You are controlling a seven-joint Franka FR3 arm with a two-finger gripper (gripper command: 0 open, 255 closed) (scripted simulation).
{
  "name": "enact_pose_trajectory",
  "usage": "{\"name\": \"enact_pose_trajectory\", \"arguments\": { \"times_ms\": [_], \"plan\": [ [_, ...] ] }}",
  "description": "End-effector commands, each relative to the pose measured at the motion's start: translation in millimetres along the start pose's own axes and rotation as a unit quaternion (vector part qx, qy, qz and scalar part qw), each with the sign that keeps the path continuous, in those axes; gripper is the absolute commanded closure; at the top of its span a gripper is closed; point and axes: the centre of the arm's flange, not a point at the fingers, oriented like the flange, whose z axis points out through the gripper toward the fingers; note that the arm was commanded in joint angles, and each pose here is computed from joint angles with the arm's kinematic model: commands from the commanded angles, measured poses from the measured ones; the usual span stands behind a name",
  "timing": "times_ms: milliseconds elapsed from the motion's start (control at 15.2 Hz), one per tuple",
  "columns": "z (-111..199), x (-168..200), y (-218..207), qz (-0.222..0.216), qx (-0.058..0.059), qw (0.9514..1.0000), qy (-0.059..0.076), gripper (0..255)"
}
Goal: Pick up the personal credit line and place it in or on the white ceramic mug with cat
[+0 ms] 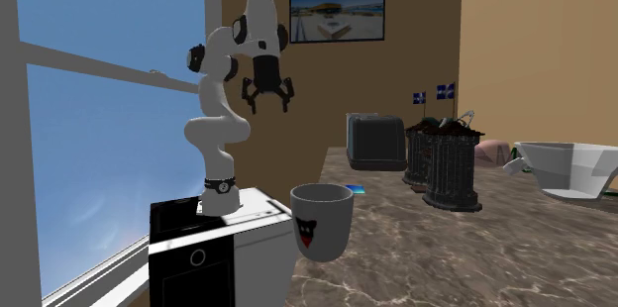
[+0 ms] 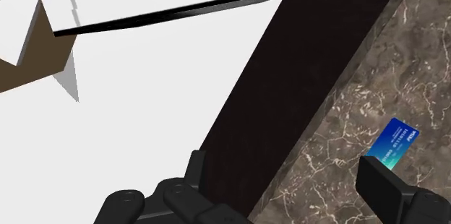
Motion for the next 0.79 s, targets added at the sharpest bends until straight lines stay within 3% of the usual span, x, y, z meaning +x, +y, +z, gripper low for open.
{"name": "enact_pose_trajectory", "arguments": {
  "times_ms": [0,330,726],
  "plan": [
    [16,3,-23,0.021,-0.005,0.9998,0.005,0],
    [57,18,-77,0.069,-0.019,0.9973,0.016,0],
    [107,45,-137,0.126,-0.036,0.991,0.028,0]
  ]
}}
